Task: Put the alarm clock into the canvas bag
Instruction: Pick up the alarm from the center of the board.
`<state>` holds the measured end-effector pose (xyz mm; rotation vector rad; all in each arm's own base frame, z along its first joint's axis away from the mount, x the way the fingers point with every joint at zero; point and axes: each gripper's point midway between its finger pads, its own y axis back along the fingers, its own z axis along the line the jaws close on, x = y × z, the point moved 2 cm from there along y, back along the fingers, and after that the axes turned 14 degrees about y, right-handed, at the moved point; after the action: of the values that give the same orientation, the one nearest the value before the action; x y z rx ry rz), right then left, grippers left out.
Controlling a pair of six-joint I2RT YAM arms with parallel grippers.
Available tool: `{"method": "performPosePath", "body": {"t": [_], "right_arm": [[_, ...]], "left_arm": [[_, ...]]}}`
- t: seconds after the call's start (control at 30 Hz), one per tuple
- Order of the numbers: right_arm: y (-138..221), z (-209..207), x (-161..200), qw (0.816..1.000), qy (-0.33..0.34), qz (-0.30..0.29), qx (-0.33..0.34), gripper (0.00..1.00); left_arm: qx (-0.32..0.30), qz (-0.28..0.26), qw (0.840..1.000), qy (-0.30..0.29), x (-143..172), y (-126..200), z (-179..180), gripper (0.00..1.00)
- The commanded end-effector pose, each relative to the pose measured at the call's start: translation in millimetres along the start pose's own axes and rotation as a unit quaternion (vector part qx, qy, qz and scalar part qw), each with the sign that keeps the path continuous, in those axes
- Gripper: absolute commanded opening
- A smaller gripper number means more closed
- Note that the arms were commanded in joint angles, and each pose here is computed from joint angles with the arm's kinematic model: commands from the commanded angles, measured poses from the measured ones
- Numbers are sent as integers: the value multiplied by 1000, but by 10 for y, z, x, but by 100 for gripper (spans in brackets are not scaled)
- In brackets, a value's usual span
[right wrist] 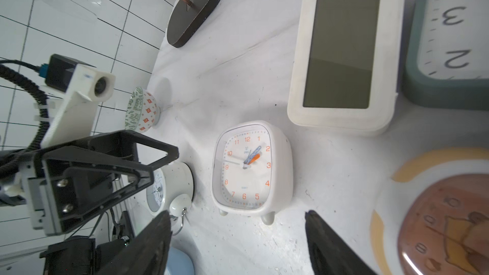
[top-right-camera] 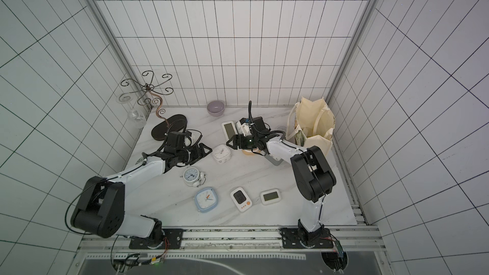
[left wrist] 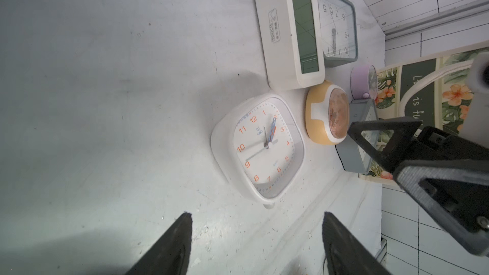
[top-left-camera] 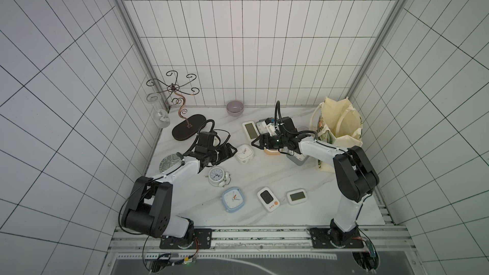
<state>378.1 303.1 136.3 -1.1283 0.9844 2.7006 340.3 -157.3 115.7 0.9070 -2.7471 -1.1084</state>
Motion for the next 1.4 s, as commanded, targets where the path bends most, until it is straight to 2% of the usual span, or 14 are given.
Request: {"method": "performPosePath", "body": {"t": [0.0, 0.1, 0.5, 0.7, 1.37], "right_arm": [[-102, -59, 166, 998, -51, -2, -36, 77], [-197, -86, 245, 996, -73, 4, -56, 74], [-331, -244, 574, 986, -155, -2, -64, 71], [-377, -253, 670, 976, -201, -5, -81, 70], [-593, -249, 730, 950, -288, -12, -118, 68]], "left_arm": [[22, -45, 999, -14, -225, -91, -123, 75], [29, -44, 998, -19, -235, -194, -86, 73], [53, -1, 998, -32, -188, -529, -3, 64], [54, -1, 998, -32, -195, -599, 78, 56], [51, 20, 998, -22, -121, -731, 178, 46]]}}
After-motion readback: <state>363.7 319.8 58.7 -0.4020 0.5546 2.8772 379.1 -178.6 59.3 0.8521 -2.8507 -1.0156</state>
